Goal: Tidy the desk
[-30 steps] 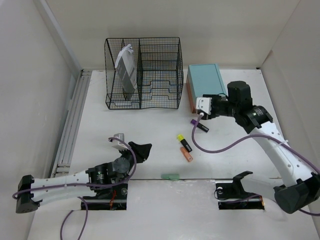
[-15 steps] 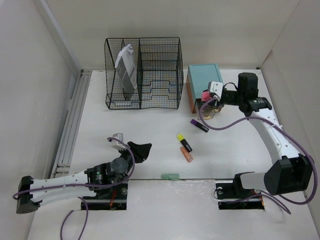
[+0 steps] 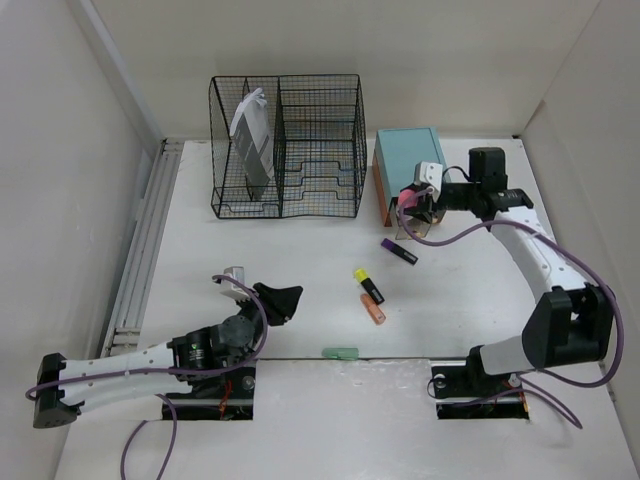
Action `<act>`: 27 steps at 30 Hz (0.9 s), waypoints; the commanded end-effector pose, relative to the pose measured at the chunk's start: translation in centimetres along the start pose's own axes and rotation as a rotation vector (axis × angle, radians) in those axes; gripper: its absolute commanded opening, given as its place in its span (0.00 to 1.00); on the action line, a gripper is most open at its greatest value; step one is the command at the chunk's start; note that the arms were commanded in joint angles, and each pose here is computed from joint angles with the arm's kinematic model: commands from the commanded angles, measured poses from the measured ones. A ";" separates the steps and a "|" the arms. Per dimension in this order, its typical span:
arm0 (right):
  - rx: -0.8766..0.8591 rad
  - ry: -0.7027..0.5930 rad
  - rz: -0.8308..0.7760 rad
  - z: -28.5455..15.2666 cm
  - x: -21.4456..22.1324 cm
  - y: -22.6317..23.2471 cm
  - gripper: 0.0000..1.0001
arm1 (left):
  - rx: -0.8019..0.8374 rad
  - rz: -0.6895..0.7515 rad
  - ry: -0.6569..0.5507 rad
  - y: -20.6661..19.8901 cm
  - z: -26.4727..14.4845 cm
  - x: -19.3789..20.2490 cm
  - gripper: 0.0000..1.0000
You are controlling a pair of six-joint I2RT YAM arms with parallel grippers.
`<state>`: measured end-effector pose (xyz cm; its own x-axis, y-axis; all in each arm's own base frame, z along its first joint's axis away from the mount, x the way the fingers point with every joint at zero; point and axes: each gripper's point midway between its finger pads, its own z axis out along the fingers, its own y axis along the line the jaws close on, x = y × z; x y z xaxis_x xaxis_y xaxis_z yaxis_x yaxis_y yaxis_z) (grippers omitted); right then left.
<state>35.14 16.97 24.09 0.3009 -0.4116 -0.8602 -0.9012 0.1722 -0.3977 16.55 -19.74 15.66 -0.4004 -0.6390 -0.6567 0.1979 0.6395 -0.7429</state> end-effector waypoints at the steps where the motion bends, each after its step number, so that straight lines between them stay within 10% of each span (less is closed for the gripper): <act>1: -0.007 -0.054 -0.053 -0.3 -1.7 -0.8 0.00 | 0.008 -0.019 -0.016 -0.4 -0.1 -0.5 0.33; 27: 0.063 0.161 -0.186 -1.0 2.1 -4.0 0.00 | 0.008 -0.028 -0.016 -0.4 -0.1 -0.5 0.33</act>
<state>37.71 14.81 21.52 0.2995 -0.5634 -0.7700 -0.8734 0.1630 -0.4589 16.54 -19.73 15.66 -0.4019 -0.6436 -0.6514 0.1943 0.6352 -0.7475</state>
